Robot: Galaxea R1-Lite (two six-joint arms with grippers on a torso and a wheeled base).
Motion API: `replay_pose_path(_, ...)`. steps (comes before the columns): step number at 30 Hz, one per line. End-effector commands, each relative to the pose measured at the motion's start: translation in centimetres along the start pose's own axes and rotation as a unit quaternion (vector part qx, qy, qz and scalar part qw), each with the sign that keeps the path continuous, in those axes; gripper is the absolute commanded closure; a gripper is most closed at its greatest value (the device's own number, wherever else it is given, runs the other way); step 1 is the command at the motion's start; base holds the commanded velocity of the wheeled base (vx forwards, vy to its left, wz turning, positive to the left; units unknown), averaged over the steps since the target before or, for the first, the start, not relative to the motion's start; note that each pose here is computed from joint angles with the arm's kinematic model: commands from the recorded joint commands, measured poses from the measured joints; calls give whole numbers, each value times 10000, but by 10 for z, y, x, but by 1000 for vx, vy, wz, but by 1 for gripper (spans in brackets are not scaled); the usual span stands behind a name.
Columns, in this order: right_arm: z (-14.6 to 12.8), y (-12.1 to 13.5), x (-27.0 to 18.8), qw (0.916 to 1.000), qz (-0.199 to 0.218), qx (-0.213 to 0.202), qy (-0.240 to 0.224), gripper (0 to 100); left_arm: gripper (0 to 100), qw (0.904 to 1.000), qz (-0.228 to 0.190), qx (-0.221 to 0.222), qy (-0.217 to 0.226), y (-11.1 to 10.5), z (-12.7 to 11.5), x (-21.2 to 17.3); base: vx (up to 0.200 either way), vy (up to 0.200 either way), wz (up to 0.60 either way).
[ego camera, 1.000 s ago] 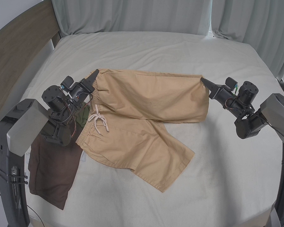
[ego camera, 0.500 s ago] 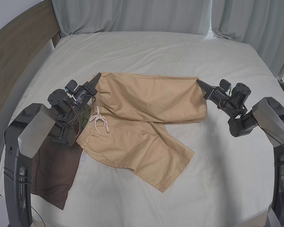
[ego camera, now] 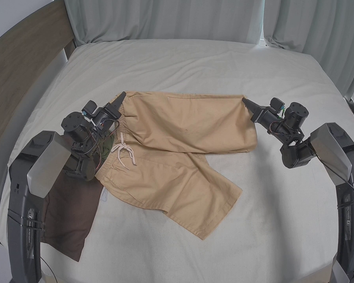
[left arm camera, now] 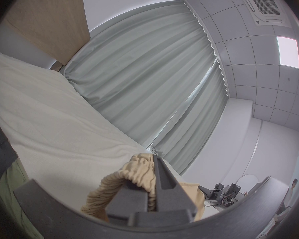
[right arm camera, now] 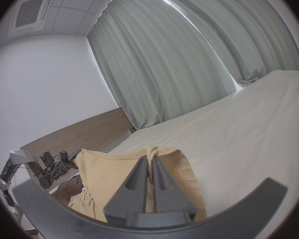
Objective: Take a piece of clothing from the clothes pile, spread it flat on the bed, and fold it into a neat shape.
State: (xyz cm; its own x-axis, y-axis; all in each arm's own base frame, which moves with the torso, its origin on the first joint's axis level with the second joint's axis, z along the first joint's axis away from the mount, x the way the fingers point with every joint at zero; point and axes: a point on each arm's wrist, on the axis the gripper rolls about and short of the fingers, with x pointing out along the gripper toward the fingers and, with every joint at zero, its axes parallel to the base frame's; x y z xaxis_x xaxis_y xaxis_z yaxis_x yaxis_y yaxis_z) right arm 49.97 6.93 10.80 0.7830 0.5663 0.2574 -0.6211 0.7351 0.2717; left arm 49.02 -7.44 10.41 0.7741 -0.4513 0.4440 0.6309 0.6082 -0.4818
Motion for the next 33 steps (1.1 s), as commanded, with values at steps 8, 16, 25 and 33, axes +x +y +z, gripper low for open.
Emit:
replay_pose_path(8, 6, -4, 11, 9992, -211, -103, -315, 0, 0, 9978, 284, -604, 22, 8, 13, 3, 0, 0, 0)
replay_pose_path(16, 2, 5, -2, 9995, -255, -48, -165, 0, 0, 9936, 844, -727, 194, 19, 11, -1, 0, 0, 0)
replay_pose_path(25, -7, 30, -27, 9998, -200, 54, 16, 0, 0, 9932, 1044, -496, 153, 22, 31, -15, 0, 0, 0)
replay_pose_path(33, -17, 49, -52, 9998, -134, 92, 87, 0, 0, 9945, 1020, -111, 223, 4, 38, -38, 0, 0, 0)
